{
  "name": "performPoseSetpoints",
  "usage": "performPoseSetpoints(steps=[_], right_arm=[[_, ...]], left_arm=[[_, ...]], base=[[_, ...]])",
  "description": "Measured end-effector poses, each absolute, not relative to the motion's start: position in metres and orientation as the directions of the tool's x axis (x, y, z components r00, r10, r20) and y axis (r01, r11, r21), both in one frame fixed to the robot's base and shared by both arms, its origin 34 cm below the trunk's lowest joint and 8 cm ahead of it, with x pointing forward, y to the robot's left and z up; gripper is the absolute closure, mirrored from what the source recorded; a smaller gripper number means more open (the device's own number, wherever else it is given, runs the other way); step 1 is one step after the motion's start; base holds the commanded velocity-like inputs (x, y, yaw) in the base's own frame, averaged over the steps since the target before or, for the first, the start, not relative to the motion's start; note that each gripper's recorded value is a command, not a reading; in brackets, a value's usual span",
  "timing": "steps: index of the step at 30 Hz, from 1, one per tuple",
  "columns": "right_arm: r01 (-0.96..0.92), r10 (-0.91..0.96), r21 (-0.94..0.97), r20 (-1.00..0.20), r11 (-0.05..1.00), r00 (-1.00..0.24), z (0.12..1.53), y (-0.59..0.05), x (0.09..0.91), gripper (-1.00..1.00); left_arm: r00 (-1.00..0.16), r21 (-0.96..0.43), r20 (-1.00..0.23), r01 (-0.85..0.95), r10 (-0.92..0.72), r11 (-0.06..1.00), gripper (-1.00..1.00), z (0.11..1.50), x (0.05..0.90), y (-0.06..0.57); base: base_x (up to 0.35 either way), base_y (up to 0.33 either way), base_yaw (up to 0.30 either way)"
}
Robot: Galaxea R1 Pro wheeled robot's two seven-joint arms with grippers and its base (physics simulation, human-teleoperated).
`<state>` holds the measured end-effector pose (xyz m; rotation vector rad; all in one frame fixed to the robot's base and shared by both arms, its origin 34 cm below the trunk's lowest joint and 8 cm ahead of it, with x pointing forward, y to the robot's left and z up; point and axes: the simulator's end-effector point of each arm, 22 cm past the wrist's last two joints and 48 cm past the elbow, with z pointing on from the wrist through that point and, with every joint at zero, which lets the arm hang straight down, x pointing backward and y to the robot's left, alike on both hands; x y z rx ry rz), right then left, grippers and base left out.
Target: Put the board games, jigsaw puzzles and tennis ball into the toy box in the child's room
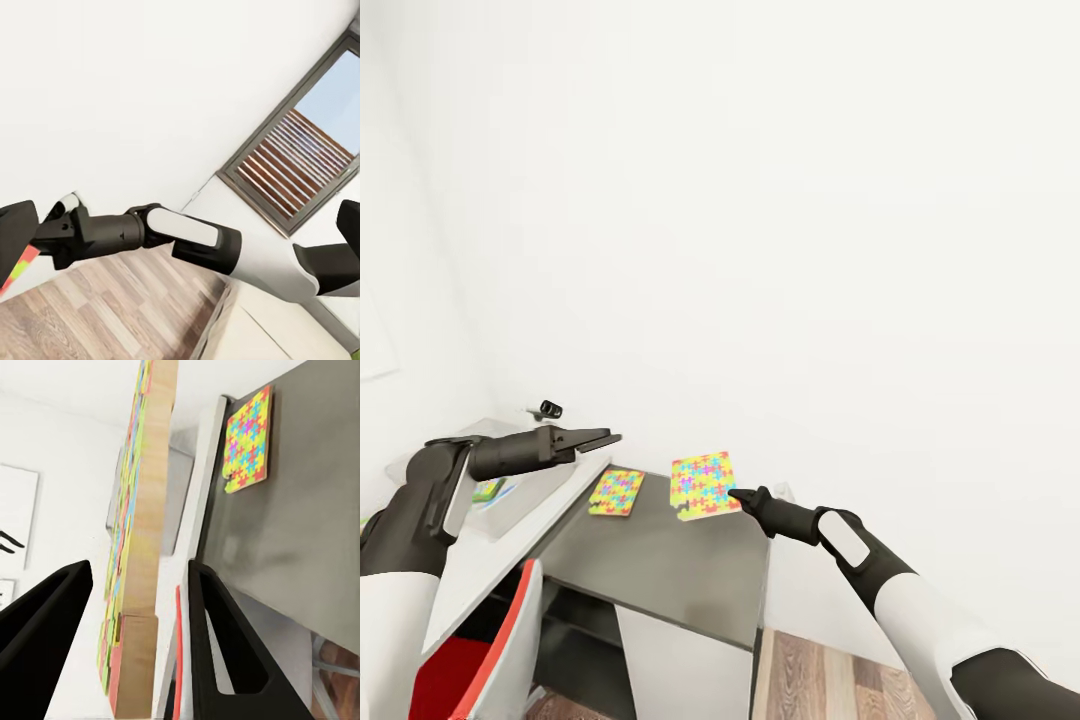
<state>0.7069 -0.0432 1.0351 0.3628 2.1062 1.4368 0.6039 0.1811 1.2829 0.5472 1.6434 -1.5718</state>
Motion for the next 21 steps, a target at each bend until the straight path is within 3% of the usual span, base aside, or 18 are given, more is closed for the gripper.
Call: performPoseSetpoints(steps=[21], right_arm=[[-0.09,0.512,0.917,-0.295,0.388,-0.806,1.0374,-0.043,0.707,1.0]], left_arm=[[-0.601,-0.631,-0.772,0.764,-0.206,0.134,-1.0,1.2846,0.6027,0.177]], base=[[0.0,-0.023,0.037]])
